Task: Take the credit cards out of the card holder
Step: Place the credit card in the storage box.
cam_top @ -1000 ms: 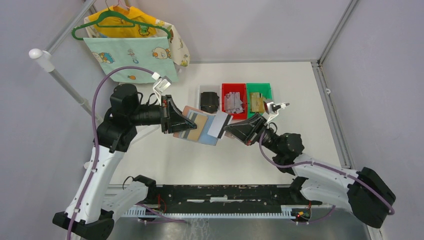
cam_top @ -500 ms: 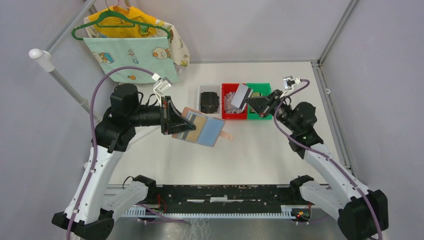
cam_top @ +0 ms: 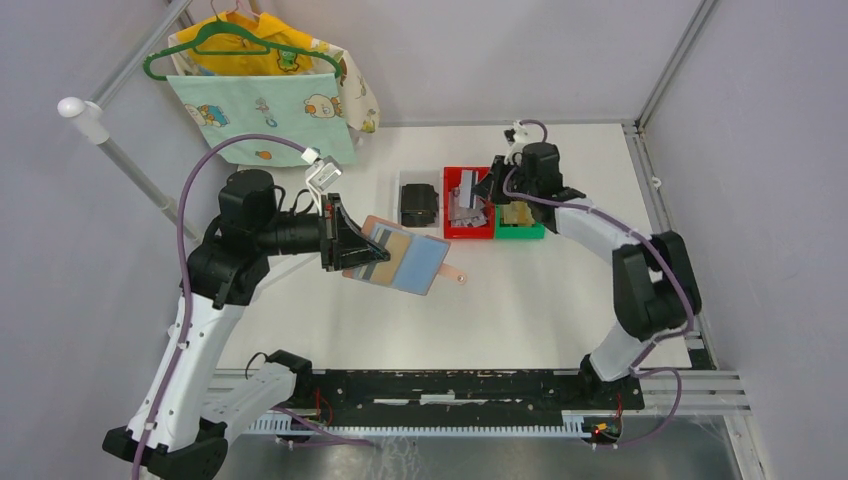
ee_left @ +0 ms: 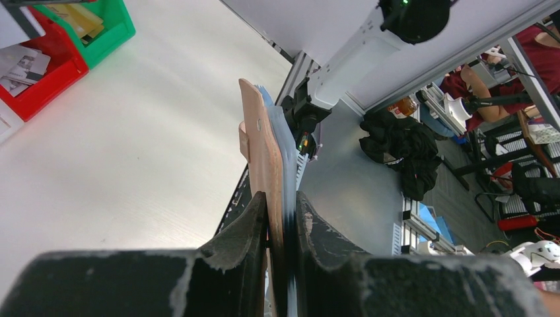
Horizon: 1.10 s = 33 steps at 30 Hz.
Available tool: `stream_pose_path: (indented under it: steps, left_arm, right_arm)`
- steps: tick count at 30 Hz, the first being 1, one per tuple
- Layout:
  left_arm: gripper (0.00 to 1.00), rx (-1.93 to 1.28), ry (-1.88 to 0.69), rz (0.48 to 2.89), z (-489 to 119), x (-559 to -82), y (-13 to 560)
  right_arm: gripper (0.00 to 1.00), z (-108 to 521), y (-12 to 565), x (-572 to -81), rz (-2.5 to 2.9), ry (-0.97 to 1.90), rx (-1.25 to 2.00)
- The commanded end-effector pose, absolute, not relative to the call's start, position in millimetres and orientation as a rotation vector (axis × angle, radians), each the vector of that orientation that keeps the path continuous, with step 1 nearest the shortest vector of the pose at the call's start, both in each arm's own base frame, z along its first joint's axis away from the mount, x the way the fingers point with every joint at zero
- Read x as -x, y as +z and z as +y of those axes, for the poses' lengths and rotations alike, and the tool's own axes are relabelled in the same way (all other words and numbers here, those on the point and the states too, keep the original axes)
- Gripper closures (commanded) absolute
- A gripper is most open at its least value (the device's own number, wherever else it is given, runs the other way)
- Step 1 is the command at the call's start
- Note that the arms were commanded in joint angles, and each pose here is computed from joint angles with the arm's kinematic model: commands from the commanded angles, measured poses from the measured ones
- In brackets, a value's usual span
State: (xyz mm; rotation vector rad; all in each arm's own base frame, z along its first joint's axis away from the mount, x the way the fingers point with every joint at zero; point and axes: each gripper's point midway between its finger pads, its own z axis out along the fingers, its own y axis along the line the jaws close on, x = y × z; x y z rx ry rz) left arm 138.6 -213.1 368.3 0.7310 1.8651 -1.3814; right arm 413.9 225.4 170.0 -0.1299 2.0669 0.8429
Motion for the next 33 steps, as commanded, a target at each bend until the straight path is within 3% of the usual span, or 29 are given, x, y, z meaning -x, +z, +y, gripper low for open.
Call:
stream_pose_path:
  steps: [1, 11, 16, 24, 28, 31, 33]
  left_arm:
    - [0.98, -0.781, -1.346, 1.752, -211.6, -133.2, 393.1]
    - [0.98, -0.792, -1.335, 1.76, -210.3, -131.7, 391.3]
    - [0.98, -0.793, -1.316, 1.763, -209.1, -132.5, 391.0]
    - [0.98, -0.816, -1.293, 1.762, -208.2, -133.6, 387.0]
    - [0.98, -0.842, -1.271, 1.747, -207.6, -134.7, 386.6]
    - [0.98, -0.877, -1.269, 1.73, -207.7, -132.8, 386.2]
    - [0.98, -0.905, -1.272, 1.718, -207.9, -130.3, 385.6]
  right_arm:
    - [1.0, 234.9, 155.0, -444.3, 2.098, 0.806, 0.175]
    - [0.99, 251.6, 108.1, -472.3, 2.194, 0.727, 0.175]
    - [0.73, 256.8, 110.4, -475.3, 2.177, 0.657, 0.198]
    - [0.51, 255.8, 212.0, -460.0, 1.959, 0.674, 0.237]
    - [0.35, 259.7, 293.7, -407.8, 1.755, 0.85, 0.272]
    - [0.12, 267.8, 342.1, -342.3, 1.568, 1.101, 0.346]
    - [0.05, 271.9, 366.3, -296.4, 1.462, 1.283, 0.4]
